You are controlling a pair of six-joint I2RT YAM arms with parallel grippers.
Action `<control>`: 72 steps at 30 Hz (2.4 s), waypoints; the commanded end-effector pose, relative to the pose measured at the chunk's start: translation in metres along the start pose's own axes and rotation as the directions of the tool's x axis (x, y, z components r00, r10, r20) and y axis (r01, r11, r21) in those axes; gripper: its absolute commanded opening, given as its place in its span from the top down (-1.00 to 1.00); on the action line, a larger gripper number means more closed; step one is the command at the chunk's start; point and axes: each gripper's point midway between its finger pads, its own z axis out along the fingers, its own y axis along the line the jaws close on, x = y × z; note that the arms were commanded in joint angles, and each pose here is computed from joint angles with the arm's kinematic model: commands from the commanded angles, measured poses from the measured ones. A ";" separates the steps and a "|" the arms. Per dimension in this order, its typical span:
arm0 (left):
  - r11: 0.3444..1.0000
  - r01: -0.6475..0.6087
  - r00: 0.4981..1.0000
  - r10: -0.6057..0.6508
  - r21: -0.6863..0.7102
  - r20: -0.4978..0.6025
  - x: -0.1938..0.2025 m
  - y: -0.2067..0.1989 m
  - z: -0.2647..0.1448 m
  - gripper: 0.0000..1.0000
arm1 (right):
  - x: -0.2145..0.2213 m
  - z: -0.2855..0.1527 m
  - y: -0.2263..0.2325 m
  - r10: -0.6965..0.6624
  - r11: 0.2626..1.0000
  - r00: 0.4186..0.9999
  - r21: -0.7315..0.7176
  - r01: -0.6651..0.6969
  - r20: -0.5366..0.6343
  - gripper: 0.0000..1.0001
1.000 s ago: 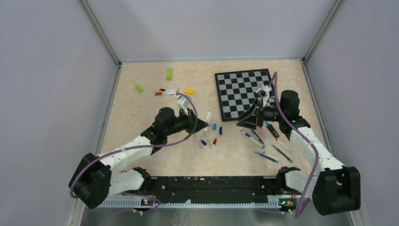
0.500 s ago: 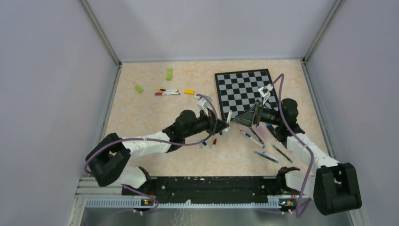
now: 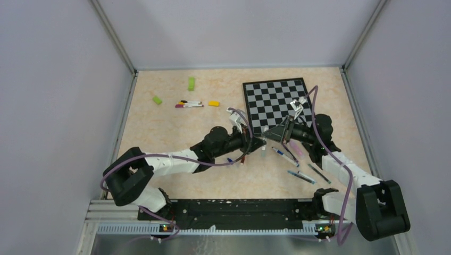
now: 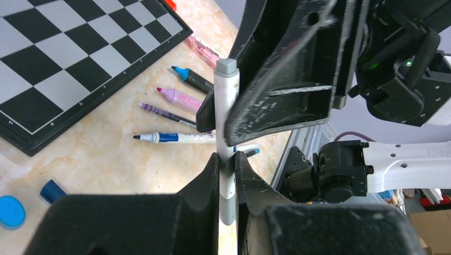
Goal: Open the pen caps
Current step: Pick up the pen from the center of the board, then open the pen cap from the pen.
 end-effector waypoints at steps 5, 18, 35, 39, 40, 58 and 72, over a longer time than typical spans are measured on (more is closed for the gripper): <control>0.998 -0.025 0.996 0.019 0.065 0.090 -0.028 -0.025 0.003 0.88 | -0.008 0.003 0.011 -0.083 0.995 0.996 -0.046 0.084 0.035 1.00; 0.988 -0.058 0.986 0.034 0.146 0.164 -0.014 -0.025 -0.049 -0.97 | -0.010 -0.004 0.031 -0.124 0.983 0.992 -0.135 0.125 0.018 1.00; 0.919 0.074 0.996 -0.088 0.388 0.019 0.016 -0.049 -0.022 -0.30 | -0.006 -0.004 0.028 -0.086 0.988 0.996 -0.125 0.087 0.011 1.00; 0.919 0.098 0.994 -0.105 0.382 -0.003 0.019 -0.048 -0.017 0.07 | -0.006 -0.004 0.026 -0.084 0.989 0.996 -0.122 0.085 0.010 1.00; 0.918 0.101 0.994 -0.106 0.383 -0.008 0.019 -0.048 -0.016 0.16 | -0.006 -0.003 0.027 -0.084 0.989 0.996 -0.123 0.085 0.010 1.00; 0.902 0.177 0.977 -0.114 0.393 -0.180 0.057 -0.054 -0.016 1.00 | -0.138 0.015 0.054 -0.361 0.927 0.917 -0.037 0.372 0.170 1.00; 0.898 0.223 0.939 -0.094 0.379 -0.331 0.103 -0.066 -0.034 1.00 | -0.211 0.002 0.115 -0.428 0.888 0.843 -0.022 0.460 0.326 1.00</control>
